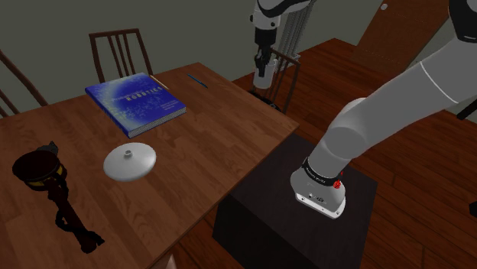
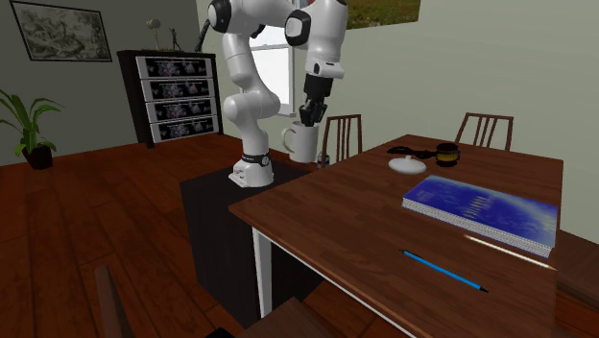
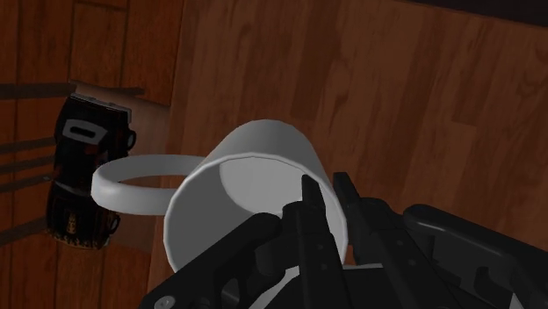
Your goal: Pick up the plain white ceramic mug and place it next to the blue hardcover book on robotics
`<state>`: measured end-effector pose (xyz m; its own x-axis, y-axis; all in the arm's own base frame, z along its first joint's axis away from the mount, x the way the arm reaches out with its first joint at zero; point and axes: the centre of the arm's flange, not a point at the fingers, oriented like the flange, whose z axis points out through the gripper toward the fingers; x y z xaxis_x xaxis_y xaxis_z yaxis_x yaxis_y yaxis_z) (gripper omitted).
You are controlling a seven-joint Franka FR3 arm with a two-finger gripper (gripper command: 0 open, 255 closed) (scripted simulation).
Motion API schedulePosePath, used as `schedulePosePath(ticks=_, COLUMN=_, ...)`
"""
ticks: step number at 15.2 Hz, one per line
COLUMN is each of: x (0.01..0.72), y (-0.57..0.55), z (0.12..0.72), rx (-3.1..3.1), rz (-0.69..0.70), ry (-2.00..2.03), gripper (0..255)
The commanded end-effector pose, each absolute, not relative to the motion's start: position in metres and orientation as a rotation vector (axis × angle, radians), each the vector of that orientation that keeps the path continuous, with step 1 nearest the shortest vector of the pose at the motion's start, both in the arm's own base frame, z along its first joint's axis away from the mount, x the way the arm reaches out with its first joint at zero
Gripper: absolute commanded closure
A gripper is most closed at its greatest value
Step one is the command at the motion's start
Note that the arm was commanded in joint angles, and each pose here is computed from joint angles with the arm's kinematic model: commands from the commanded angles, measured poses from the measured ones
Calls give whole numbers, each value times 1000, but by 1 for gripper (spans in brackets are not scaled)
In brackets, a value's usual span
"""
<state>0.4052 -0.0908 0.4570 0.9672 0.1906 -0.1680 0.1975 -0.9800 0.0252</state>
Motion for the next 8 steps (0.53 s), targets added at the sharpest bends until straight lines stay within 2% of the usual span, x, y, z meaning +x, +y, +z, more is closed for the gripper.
schedulePosePath(ticks=1, x=418, y=-67, z=458, rx=3075, rz=-257, ry=303, gripper=255)
schedulePosePath(ticks=8, x=463, y=14, z=459, rx=3075, rz=-257, ry=303, gripper=255)
